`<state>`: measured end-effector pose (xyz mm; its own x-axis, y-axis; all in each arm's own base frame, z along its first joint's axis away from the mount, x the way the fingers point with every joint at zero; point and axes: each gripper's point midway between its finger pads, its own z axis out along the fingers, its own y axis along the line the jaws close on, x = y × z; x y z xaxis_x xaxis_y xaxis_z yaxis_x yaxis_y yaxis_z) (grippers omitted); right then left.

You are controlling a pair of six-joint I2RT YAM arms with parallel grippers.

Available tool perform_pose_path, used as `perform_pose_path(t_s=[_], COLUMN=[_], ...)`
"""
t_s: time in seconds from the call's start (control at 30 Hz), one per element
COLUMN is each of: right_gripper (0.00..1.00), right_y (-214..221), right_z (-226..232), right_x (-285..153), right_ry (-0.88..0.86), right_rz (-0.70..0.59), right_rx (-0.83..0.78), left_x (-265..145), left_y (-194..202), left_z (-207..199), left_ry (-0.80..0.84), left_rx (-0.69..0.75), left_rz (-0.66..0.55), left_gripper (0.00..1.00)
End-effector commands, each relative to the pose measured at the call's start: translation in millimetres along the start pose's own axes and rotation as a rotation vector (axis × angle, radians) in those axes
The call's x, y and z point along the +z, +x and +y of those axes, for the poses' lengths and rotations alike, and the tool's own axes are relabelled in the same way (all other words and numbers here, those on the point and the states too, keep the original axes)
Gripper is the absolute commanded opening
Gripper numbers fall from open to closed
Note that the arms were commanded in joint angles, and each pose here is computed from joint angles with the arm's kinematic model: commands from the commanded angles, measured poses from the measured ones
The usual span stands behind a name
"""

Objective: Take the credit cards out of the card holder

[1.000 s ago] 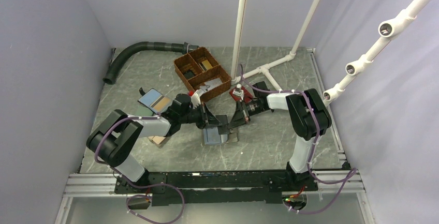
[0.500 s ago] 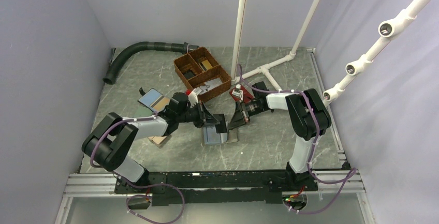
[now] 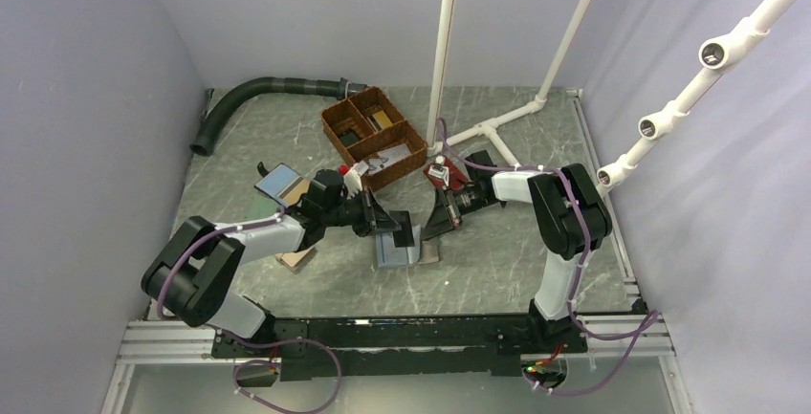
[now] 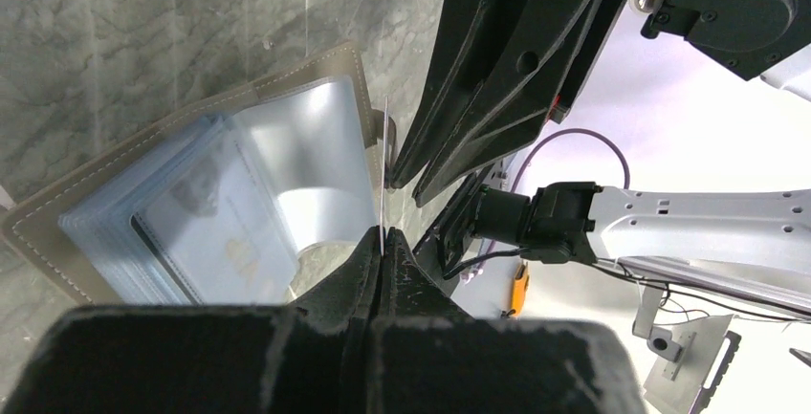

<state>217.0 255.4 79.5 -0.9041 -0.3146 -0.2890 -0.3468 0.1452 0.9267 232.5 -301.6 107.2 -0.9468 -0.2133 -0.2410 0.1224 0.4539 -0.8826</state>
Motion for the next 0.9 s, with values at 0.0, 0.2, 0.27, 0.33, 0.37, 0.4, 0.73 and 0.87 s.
perform_pose_path(t_s=[0.0,0.2,0.27,0.33,0.37,0.4,0.73,0.87], right_gripper=[0.19,0.2,0.2,0.21,0.21,0.21,0.22,0.22], right_y=[-12.7,-12.7,-12.9,-12.9,-12.9,-12.9,-13.2,-13.3], right_z=[13.2,14.0,13.9,14.5,14.8,14.7,17.3,17.6], right_x=[-3.3,-3.8,-4.1,-4.2,-4.4,-4.5,-5.4,-5.6], right_ry=[-0.016,-0.013,-0.01,-0.01,-0.009,-0.007,-0.008,-0.006], right_rz=[-0.014,-0.012,-0.011,-0.011,-0.011,-0.011,-0.009,-0.008], right_rx=[-0.106,-0.113,-0.119,-0.123,-0.125,-0.127,-0.144,-0.148], left_x=[-7.5,-13.0,-15.1,-17.0,-17.7,-18.5,-23.8,-25.4], left_y=[-9.9,-13.5,-15.5,-15.3,-16.1,-16.9,-21.2,-21.8], left_z=[-13.2,-13.9,-14.8,-14.4,-14.8,-15.0,-17.4,-16.9], left_ry=[0.013,-0.012,-0.018,-0.028,-0.031,-0.035,-0.077,-0.089], left_rx=[0.068,0.089,0.096,0.1,0.103,0.106,0.141,0.147], left_rz=[-0.027,-0.032,-0.036,-0.033,-0.034,-0.033,-0.027,-0.026], left_gripper=[0.0,0.0,0.0,0.0,0.0,0.0,0.0,0.0])
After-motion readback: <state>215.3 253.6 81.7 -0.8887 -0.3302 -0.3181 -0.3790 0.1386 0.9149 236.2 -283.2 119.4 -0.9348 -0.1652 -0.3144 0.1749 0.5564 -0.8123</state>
